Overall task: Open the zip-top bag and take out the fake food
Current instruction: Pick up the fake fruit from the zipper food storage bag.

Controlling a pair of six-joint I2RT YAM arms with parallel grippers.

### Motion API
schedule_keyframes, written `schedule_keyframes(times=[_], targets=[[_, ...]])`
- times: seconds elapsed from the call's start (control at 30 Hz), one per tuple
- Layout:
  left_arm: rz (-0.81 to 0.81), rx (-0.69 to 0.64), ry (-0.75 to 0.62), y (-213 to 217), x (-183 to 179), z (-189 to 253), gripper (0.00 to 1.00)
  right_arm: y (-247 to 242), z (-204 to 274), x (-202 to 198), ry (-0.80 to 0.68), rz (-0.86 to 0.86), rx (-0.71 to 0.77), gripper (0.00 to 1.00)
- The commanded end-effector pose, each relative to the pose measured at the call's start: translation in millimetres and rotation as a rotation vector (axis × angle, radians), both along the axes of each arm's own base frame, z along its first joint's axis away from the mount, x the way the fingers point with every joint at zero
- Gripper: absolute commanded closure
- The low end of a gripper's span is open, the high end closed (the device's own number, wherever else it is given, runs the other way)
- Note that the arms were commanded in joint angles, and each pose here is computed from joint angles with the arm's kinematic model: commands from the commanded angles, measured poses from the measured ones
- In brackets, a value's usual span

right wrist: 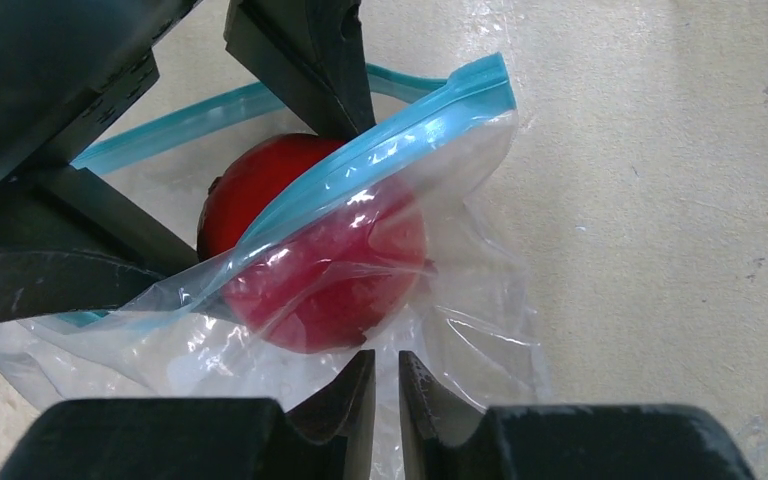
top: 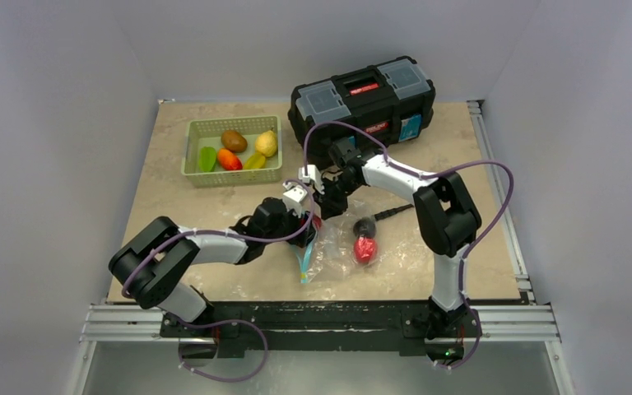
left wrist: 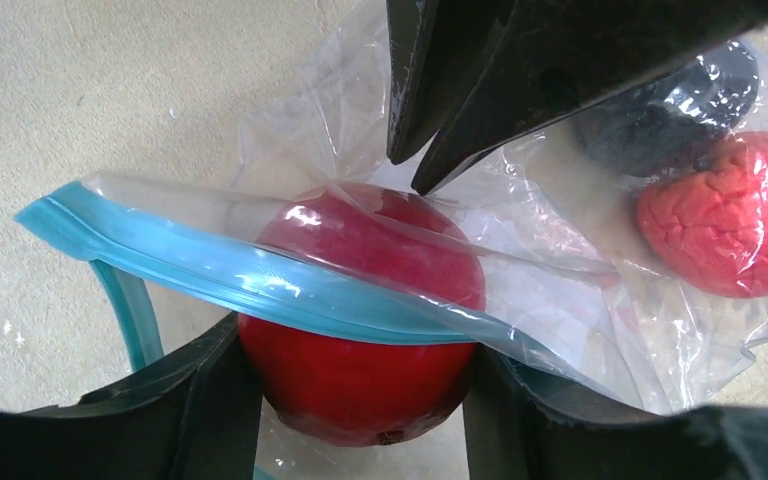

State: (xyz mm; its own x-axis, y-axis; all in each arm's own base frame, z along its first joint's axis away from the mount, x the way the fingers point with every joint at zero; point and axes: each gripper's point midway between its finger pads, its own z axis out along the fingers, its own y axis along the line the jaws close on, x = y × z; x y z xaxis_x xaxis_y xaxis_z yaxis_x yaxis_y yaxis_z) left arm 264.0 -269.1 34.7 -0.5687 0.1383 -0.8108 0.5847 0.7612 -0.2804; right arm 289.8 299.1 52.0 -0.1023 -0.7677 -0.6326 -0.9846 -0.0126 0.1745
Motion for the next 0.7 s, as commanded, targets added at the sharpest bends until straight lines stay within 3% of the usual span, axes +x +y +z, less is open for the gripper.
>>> schedule_keyframes(times=[0.0,0.17,0.67], targets=[[0.016,-0.013,-0.017,-4,11,17,0.63,15,19,-15,0.016,0.079,0.073,0.85],[0.009,-0.004,-0.039,5,4,27,0.77,8,24,-8,0.004,0.060,0.083,0.85],[-0.046,0.039,0.043,28,-37,53,0.98,-2,23,-3,-0.023,0.047,0.074,0.85]])
